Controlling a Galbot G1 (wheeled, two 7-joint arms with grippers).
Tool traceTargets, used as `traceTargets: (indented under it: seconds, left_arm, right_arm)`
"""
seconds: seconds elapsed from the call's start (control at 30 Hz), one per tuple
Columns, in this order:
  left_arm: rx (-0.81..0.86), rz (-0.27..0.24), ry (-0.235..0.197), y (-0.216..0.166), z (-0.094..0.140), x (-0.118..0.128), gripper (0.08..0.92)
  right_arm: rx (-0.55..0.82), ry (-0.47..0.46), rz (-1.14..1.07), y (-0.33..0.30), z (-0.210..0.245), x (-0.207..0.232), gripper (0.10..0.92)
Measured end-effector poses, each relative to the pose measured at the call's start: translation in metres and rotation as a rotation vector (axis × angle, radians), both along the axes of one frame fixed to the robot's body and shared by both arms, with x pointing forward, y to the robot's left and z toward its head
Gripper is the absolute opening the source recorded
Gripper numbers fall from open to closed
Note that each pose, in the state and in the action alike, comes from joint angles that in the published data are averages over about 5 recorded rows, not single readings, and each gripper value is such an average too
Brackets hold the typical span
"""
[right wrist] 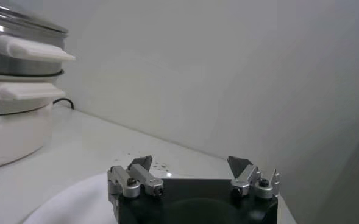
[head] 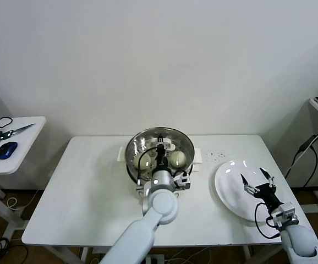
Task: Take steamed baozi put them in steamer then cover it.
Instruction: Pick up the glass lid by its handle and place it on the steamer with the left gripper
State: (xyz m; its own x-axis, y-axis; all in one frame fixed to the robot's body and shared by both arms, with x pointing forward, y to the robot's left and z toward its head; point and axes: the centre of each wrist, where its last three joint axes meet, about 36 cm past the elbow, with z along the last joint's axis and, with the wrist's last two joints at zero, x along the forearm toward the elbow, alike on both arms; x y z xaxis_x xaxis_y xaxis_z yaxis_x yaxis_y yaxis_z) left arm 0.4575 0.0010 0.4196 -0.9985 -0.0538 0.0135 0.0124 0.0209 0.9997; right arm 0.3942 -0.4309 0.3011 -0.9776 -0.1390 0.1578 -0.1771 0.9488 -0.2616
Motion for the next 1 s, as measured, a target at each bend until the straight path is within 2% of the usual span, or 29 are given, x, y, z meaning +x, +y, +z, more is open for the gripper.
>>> traceTargets:
  seconds: [0.77, 0.87, 1.0]
  left_arm:
    - [0.005, 0.003, 0.008, -0.0001, -0.0079, 0.0047, 0.148]
    - [0.002, 0.003, 0.014, 0.0013, -0.0074, 0.0041, 0.17]
    - [-0.006, -0.004, 0.025, 0.0037, -0.0058, 0.0015, 0.274]
  right_arm:
    - [-0.004, -0.001, 0.003, 0.001, -0.003, -0.001, 0.823]
    - [-0.003, -0.001, 0.005, 0.0012, -0.0026, -0.0008, 0.823]
    - [-0.003, 0.004, 0.006, 0.0013, -0.0015, -0.0009, 0.823]
